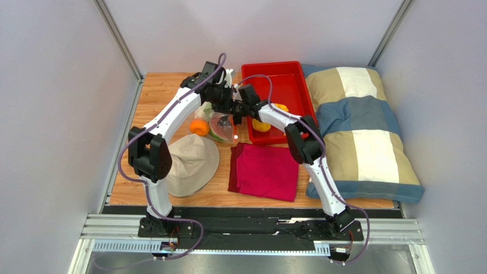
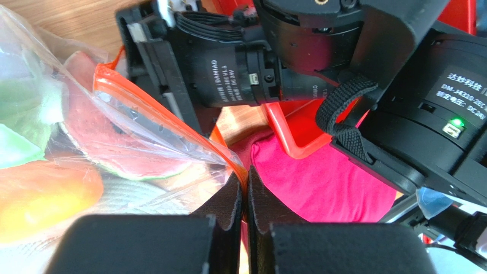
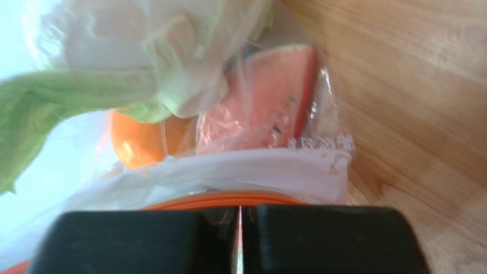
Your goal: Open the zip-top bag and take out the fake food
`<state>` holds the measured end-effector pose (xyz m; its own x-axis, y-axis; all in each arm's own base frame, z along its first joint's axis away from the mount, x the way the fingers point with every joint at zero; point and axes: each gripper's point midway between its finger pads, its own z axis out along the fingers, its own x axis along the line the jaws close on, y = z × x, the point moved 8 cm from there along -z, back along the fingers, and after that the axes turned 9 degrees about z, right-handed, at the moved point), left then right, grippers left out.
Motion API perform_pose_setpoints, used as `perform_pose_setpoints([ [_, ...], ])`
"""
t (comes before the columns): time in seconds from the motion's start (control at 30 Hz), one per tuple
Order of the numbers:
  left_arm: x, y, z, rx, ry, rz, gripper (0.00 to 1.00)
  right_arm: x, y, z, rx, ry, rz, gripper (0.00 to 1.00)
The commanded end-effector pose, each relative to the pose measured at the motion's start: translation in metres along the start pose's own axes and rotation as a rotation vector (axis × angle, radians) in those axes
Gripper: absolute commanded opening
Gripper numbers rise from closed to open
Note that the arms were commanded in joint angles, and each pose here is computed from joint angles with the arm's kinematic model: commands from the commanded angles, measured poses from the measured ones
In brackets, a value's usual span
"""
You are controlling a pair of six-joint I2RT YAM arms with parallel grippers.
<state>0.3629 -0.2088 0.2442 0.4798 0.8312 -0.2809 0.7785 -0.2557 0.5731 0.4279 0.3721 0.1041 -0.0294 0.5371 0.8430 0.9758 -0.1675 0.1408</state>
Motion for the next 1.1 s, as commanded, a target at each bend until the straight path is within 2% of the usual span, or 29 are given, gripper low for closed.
perform_pose_setpoints([
  [0.0,-0.008,0.021,-0.025,-0.097,-0.016,0.039,0.0,0.019,0.002,-0.021,0.002,0.063,-0.049,0.14],
  [0.03,-0.011,0.022,-0.025,-0.095,-0.054,0.048,0.0,0.014,0.0,-0.02,0.009,0.047,-0.051,0.23],
  [0.13,-0.007,0.022,-0.017,-0.038,-0.031,0.026,0.0,0.007,-0.003,-0.019,0.024,0.032,-0.066,0.38],
  [0.2,-0.003,0.019,-0.021,-0.034,0.018,0.01,0.16,0.009,-0.001,-0.018,0.028,0.042,-0.087,0.44],
  [0.27,-0.003,0.025,-0.042,-0.135,0.089,0.011,0.29,0.011,0.0,-0.018,0.027,0.042,-0.094,0.49],
  [0.3,0.002,0.019,-0.045,-0.14,0.118,0.002,0.31,0.011,0.001,-0.017,0.027,0.043,-0.095,0.53],
  [0.37,0.003,0.022,-0.066,-0.214,0.145,-0.003,0.34,0.017,0.004,-0.016,0.03,0.065,-0.108,0.57],
  [0.43,0.012,0.019,-0.081,-0.234,0.165,-0.02,0.31,0.022,0.009,-0.016,0.022,0.08,-0.116,0.61],
  [0.47,0.015,0.018,-0.084,-0.236,0.167,-0.023,0.09,0.025,0.01,-0.016,0.013,0.091,-0.125,0.61],
  [0.53,0.025,0.016,-0.089,-0.234,0.175,-0.047,0.03,0.028,0.012,-0.016,0.005,0.11,-0.126,0.62],
  [0.6,0.037,0.014,-0.091,-0.215,0.202,-0.077,0.09,0.032,0.014,-0.016,0.008,0.133,-0.125,0.64],
  [0.67,0.053,0.001,-0.082,-0.114,0.258,-0.143,0.2,0.038,0.013,-0.018,0.007,0.16,-0.146,0.65],
  [0.7,0.065,0.001,-0.082,-0.091,0.279,-0.184,0.2,0.037,0.013,-0.019,0.004,0.166,-0.15,0.68],
  [0.77,0.083,-0.007,-0.065,0.002,0.31,-0.236,0.13,0.041,0.014,-0.021,-0.021,0.184,-0.174,0.69],
  [0.83,0.103,-0.007,-0.053,0.036,0.357,-0.253,0.12,0.042,0.016,-0.018,-0.033,0.199,-0.163,0.7],
  [1.07,0.139,0.009,-0.029,0.013,0.437,-0.293,0.12,0.046,0.026,-0.01,-0.072,0.238,-0.118,0.71],
])
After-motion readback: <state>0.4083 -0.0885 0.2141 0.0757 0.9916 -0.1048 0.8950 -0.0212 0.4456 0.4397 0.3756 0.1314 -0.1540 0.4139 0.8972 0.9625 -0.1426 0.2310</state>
